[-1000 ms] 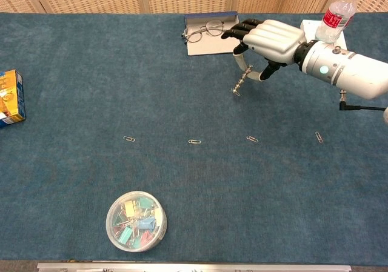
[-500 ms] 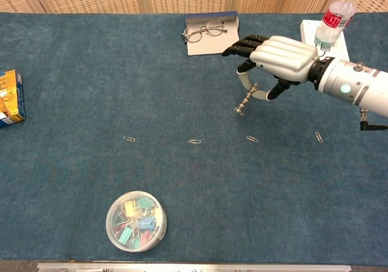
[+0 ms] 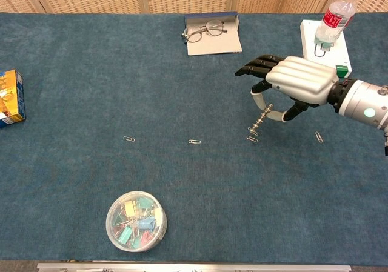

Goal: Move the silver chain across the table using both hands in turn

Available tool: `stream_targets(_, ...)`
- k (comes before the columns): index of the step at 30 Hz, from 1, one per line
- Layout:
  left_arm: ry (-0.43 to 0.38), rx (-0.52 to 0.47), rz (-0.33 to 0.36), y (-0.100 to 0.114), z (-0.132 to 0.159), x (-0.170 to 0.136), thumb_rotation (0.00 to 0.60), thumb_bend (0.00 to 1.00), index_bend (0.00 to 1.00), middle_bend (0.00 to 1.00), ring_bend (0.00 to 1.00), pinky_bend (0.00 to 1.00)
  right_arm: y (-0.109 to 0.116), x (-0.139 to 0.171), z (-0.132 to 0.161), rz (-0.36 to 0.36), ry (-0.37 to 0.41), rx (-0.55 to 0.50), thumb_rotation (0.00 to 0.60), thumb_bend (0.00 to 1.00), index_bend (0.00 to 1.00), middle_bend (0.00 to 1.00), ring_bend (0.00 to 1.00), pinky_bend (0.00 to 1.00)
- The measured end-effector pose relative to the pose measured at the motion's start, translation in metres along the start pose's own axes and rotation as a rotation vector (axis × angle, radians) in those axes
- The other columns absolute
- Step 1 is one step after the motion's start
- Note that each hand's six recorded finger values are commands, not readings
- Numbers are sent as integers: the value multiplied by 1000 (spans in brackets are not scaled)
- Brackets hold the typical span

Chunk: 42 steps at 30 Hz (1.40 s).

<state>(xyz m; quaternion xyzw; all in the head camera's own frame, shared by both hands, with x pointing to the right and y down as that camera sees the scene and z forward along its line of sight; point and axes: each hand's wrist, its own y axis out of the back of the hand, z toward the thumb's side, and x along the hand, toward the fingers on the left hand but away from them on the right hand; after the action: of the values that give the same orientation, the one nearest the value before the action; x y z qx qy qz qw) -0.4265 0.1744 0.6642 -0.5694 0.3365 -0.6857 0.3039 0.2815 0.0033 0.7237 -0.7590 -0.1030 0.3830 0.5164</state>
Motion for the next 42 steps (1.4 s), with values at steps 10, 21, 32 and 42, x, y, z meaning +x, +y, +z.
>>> stream_targets(10,0,-7,-5,-5,-1,-6,600,104,254,0,0,0,-15,6,3,34,-22,-17,600,291,623,95,0,40)
stream_targets(21,6,-13,-7,-6,-4,-7,600,104,254,0,0,0,-18,5,-1,26,-46,-37,600,291,623,95,0,40)
stream_targets(32,3,-10,-8,-6,-3,-7,600,104,254,0,0,0,-24,9,-4,34,-58,-56,600,291,623,95,0,40)
stream_targets(42,2,-8,-5,-4,-1,-6,600,104,254,0,0,0,-13,22,-14,-1,-89,-56,600,291,623,95,0,40)
